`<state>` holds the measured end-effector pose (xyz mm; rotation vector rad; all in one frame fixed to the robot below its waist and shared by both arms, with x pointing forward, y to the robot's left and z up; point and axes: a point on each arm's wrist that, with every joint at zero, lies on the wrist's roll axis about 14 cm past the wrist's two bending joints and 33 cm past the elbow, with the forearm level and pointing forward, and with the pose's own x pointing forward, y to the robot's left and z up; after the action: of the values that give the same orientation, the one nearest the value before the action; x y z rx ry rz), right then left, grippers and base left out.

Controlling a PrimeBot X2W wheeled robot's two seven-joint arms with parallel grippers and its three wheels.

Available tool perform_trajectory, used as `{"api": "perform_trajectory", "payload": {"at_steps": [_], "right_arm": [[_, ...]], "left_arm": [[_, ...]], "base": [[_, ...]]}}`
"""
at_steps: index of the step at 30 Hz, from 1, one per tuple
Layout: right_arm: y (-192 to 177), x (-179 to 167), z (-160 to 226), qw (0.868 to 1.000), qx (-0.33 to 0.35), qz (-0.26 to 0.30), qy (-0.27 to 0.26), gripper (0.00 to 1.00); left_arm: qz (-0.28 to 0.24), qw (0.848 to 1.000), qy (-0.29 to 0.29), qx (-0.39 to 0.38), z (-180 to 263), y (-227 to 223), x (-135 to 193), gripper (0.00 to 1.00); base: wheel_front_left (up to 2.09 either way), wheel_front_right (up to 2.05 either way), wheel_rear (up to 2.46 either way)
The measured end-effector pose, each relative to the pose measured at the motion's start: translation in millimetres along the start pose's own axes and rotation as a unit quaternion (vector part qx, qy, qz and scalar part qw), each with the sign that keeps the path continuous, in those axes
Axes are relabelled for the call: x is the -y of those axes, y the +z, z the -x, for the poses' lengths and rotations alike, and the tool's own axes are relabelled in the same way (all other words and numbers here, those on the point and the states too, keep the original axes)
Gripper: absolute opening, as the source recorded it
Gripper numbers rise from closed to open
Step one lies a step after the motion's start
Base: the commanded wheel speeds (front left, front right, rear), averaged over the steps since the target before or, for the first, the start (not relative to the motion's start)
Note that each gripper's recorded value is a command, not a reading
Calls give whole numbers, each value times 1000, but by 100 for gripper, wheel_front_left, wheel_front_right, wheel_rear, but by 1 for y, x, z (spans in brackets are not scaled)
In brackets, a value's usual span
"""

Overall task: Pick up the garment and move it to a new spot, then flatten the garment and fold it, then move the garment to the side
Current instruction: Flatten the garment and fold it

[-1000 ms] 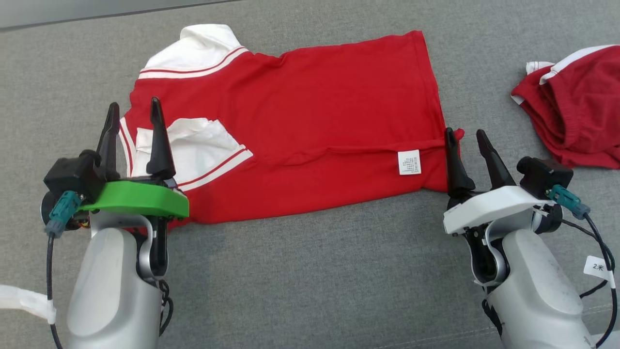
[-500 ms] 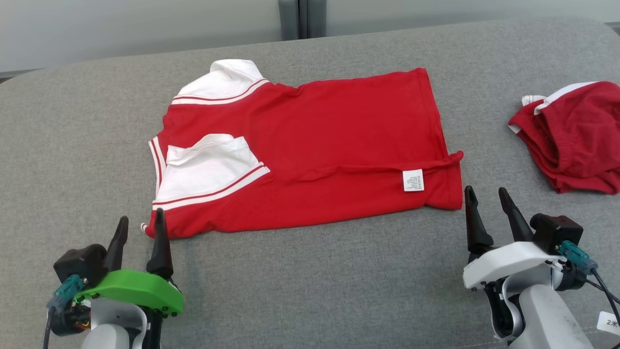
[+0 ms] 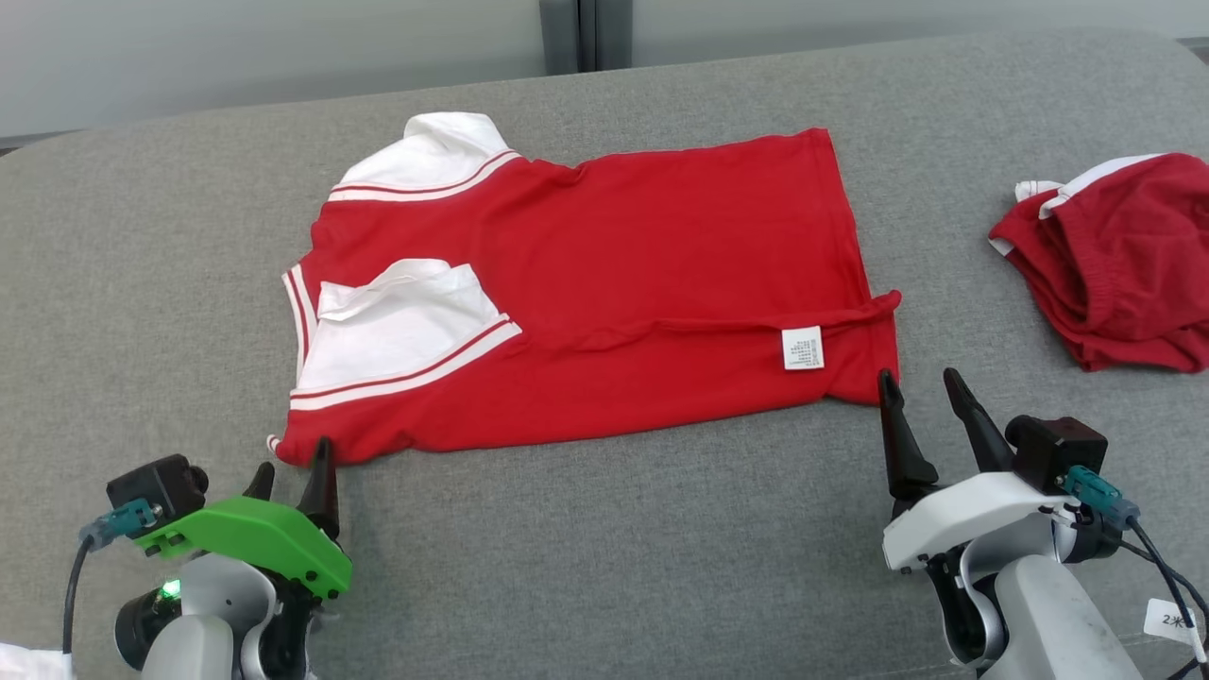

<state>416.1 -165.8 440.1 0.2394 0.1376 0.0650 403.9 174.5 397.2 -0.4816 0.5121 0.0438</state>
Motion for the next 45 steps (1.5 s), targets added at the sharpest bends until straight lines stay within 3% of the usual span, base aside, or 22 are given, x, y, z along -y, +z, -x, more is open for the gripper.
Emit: {"api": "perform_trajectory", "payload": {"at_steps": [3,4,5,6,8,9,10,11,24,25,26,27,28,33,38,45], "right_arm": [[-5,2,-1,1000,-8,1,-2,100],[-6,2,-2,1000,-11,1,-2,100],[-7,1,-3,1000,-13,1,-1,100],[-8,1,-4,1000,-15,2,0,100],[-13,0,-6,1000,-25,2,2,100],[-15,0,-7,1000,-30,3,2,100],[-18,1,-8,999,-37,3,2,100],[-21,2,-8,999,-45,3,0,100],[-51,4,-23,995,-104,-6,-7,100],[-52,3,-24,994,-106,-8,-5,91],[-53,2,-26,994,-108,-8,-3,49],[-53,1,-28,994,-109,-8,-2,33],[-54,0,-29,994,-111,-8,-1,0],[-49,-3,-32,994,-106,-11,2,0],[-20,-3,-34,998,-60,-12,2,0],[1,2,-4,999,-52,-3,-3,0]], "left_arm": [[11,1000,7,-18,-6,-6,-2,100],[17,1000,11,-21,-9,-7,-4,94],[22,999,17,-22,-11,-7,-6,64],[27,999,19,-22,-12,-6,-7,47],[46,998,23,-21,-16,-6,-9,35],[48,998,24,-21,-18,-6,-9,24],[49,998,24,-24,-19,-8,-8,4],[50,998,23,-25,-20,-9,-8,0],[59,998,15,-1,-21,-2,-7,0],[59,998,14,1,-21,-1,-7,0],[59,998,13,2,-21,-1,-7,0],[59,998,11,5,-21,1,-6,0],[59,998,10,9,-21,2,-6,0],[54,998,-1,37,-17,17,-1,0],[46,996,-23,75,-2,36,9,0],[34,994,-49,92,36,40,23,0]], "base": [[0,0,0],[0,0,0],[0,0,0],[0,0,0],[0,0,0],[0,0,0],[0,0,0],[0,0,0],[0,0,0],[0,0,0],[0,0,0],[0,0,0],[0,0,0],[0,0,0],[0,0,0],[0,0,0]]}}
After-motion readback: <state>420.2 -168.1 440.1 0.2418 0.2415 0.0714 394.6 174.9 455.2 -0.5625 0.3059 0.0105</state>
